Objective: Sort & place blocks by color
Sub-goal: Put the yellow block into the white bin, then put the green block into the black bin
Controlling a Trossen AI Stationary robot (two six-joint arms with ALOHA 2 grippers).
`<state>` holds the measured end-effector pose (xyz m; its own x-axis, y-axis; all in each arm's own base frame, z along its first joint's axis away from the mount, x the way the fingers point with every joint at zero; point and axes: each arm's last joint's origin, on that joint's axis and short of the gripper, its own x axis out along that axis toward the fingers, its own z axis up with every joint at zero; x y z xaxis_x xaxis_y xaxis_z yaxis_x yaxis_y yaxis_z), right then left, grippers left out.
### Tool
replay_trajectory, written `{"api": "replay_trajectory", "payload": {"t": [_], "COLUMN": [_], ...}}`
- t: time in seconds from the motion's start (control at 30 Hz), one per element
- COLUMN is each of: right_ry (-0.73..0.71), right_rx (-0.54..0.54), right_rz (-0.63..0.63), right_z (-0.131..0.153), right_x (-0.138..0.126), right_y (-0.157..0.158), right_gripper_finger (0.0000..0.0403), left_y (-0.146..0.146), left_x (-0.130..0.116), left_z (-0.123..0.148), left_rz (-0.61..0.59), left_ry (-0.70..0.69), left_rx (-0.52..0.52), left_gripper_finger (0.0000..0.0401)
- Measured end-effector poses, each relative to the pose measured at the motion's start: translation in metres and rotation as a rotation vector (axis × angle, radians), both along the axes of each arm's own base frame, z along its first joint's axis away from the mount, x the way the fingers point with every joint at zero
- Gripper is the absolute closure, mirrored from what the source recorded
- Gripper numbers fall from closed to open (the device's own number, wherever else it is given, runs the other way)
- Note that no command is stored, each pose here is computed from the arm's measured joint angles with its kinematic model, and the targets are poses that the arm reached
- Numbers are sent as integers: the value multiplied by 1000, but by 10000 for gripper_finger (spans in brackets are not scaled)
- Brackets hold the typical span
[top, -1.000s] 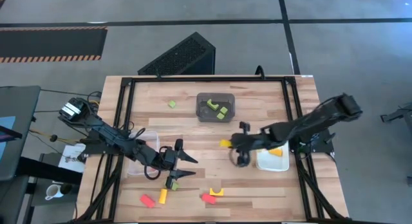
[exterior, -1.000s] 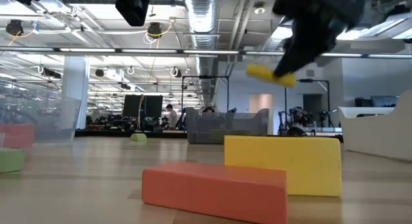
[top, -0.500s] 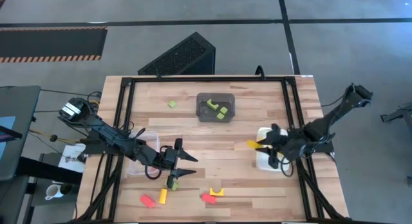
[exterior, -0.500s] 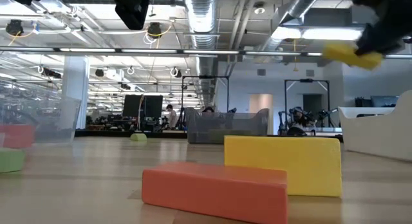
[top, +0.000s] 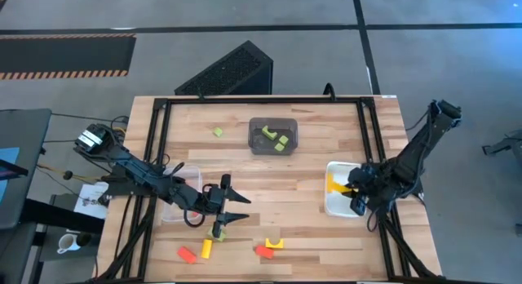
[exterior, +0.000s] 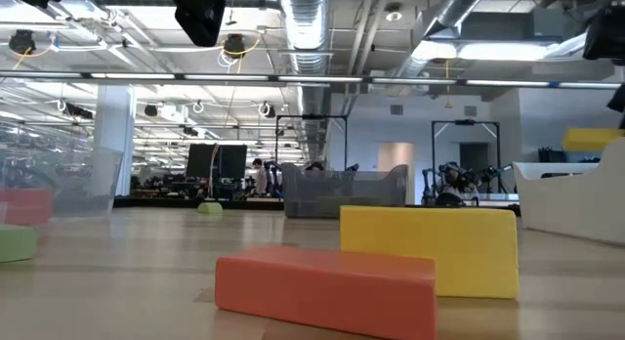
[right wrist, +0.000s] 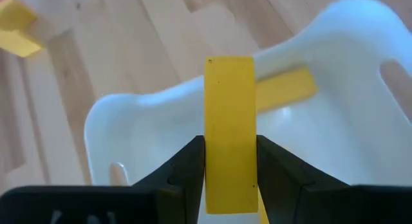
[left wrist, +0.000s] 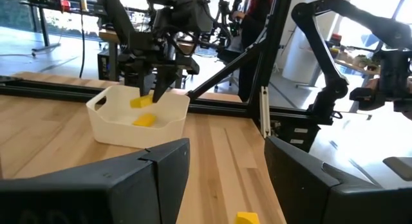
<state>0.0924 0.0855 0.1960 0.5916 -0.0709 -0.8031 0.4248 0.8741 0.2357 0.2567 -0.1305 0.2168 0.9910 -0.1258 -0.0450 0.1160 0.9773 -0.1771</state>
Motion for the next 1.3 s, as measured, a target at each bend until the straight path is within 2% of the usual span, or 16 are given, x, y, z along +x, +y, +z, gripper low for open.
{"api": "replay_trajectory", "payload": {"t": [0.2,0.53,0.63,0.8,0.97,1.17,1.3], "right_ry": [30,9,-110,-435,-703,-735,-704], "right_rx": [30,16,-29,-210,-334,-415,-289], "right_rz": [22,11,60,127,30,93,218], "right_z": [-1,2,13,38,60,56,39], "right_x": [-2,4,12,29,47,74,99], "right_y": [3,-1,4,15,24,36,38], "right_gripper_finger": [237,161,160,167,173,177,180], "left_y": [0,0,0,2,3,3,3], "left_x": [0,0,0,0,0,0,-1], "left_z": [0,0,-1,-4,-5,-9,-12], "left_rz": [-7,-4,0,68,81,77,80], "left_ry": [0,6,13,35,48,80,120], "left_rx": [3,-35,-41,-1,10,18,6], "left_gripper_finger": [214,214,214,214,214,214,214]}}
